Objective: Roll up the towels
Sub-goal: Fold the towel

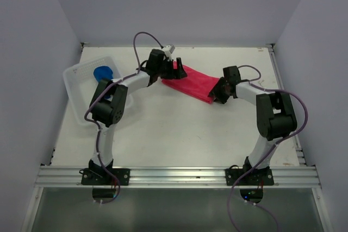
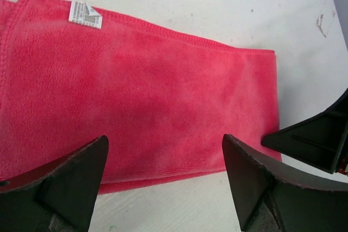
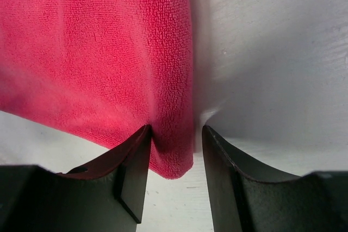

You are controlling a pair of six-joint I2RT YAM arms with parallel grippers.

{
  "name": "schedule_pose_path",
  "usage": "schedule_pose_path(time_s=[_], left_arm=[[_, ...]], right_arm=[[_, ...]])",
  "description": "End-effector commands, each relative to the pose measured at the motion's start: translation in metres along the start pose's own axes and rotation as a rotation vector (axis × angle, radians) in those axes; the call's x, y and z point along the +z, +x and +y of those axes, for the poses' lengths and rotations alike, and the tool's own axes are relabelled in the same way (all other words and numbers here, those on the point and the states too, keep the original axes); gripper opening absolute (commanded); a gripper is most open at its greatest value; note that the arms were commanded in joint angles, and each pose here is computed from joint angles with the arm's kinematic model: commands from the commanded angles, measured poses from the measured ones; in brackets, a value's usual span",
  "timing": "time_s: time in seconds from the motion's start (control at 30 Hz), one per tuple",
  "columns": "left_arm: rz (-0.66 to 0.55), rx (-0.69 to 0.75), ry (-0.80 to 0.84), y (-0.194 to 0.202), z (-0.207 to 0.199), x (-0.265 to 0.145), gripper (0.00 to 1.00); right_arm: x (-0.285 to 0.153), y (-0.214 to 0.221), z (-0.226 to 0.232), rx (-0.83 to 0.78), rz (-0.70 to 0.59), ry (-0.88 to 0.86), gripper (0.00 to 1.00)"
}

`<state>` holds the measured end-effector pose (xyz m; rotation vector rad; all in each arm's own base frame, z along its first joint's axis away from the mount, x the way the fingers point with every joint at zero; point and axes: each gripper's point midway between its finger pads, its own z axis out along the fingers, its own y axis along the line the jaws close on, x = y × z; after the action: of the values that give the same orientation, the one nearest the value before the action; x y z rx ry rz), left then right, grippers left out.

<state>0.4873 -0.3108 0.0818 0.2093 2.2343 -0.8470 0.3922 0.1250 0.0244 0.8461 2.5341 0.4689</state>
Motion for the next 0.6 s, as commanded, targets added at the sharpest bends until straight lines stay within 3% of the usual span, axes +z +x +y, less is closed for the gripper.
schedule_pose_path(time_s=[0.0,0.57], left_arm=[[-0.100,0.052,0.064,-0.024,-0.017,0.006,0.89],[-0.011,-0.058,-0.081,0.032,0.025,0.008,0.91]], right_arm=[[0.008,0.003,0.001,0.003,0.007,-0.012,0.46],[0.004,0.016,-0.003,-0.029,0.043,-0.010,0.42]])
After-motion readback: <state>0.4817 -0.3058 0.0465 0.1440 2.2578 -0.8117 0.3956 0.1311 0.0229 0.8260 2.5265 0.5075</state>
